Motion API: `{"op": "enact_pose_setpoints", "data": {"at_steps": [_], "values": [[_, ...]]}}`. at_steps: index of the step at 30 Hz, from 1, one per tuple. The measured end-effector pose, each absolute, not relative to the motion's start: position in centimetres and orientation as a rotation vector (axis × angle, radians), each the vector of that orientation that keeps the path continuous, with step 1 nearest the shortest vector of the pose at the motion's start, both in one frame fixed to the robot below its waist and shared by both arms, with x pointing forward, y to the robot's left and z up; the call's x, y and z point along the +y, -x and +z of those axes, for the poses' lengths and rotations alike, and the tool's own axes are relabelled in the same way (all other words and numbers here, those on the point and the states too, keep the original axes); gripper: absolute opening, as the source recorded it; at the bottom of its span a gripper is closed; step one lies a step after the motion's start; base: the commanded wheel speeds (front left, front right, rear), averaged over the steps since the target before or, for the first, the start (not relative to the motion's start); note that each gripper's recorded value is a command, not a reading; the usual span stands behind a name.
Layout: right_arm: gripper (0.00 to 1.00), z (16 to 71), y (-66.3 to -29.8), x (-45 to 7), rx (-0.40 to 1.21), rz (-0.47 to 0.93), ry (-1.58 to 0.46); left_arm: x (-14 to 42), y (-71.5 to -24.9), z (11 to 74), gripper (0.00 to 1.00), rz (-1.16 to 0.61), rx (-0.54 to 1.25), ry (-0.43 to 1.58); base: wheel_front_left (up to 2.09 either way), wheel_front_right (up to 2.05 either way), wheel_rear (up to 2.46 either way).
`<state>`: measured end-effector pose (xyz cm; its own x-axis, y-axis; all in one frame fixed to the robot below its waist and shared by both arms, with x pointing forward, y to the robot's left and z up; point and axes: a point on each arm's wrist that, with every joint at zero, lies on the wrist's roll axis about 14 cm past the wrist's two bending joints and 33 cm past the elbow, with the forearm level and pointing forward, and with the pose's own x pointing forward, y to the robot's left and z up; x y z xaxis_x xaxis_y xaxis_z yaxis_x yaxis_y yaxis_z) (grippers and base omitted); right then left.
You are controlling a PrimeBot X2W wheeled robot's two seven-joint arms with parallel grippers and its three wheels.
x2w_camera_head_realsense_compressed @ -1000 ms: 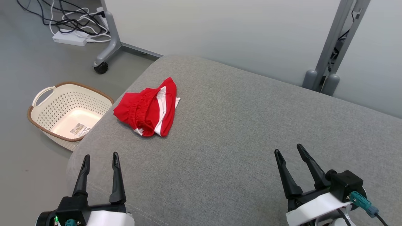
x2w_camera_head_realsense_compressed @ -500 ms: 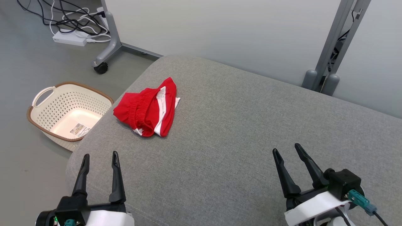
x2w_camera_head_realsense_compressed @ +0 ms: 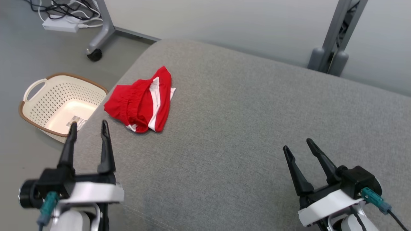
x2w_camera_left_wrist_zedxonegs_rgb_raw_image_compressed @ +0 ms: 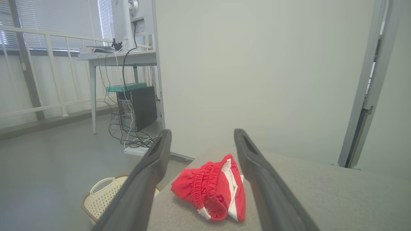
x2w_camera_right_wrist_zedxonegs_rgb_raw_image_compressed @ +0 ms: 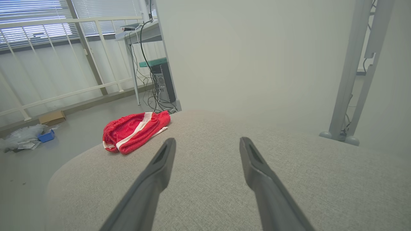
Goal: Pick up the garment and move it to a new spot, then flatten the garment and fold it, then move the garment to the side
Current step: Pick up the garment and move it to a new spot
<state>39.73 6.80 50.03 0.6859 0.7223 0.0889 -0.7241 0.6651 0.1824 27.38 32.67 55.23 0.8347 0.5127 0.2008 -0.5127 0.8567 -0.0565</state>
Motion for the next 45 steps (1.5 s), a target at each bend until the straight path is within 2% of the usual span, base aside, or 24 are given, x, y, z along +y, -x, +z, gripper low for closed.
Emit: {"op": "enact_pose_setpoints", "data": {"at_steps": [6, 16, 27, 45], "values": [[1.0, 48.6, -41.6, 5.9, 0.005, 0.808, -0.198, 35.0, -32.9, 55.0, 1.0, 0.469, -0.155, -0.085, 0.0, 0.0, 0.0], [1.0, 45.8, -43.6, 3.1, 0.051, 0.744, -0.192, 35.1, -41.3, 46.3, 1.0, 0.291, 0.276, -0.148, 0.0, 0.0, 0.0], [1.0, 43.7, -44.8, 0.9, 0.092, 0.691, -0.183, 34.2, -44.9, 41.4, 1.0, 0.211, 0.537, -0.195, 0.0, 0.0, 0.0], [1.0, 41.5, -45.3, 0.3, 0.137, 0.677, -0.185, 36.4, -45.1, 38.8, 1.0, 0.313, 0.67, -0.243, 0.0, 0.0, 0.0]]}}
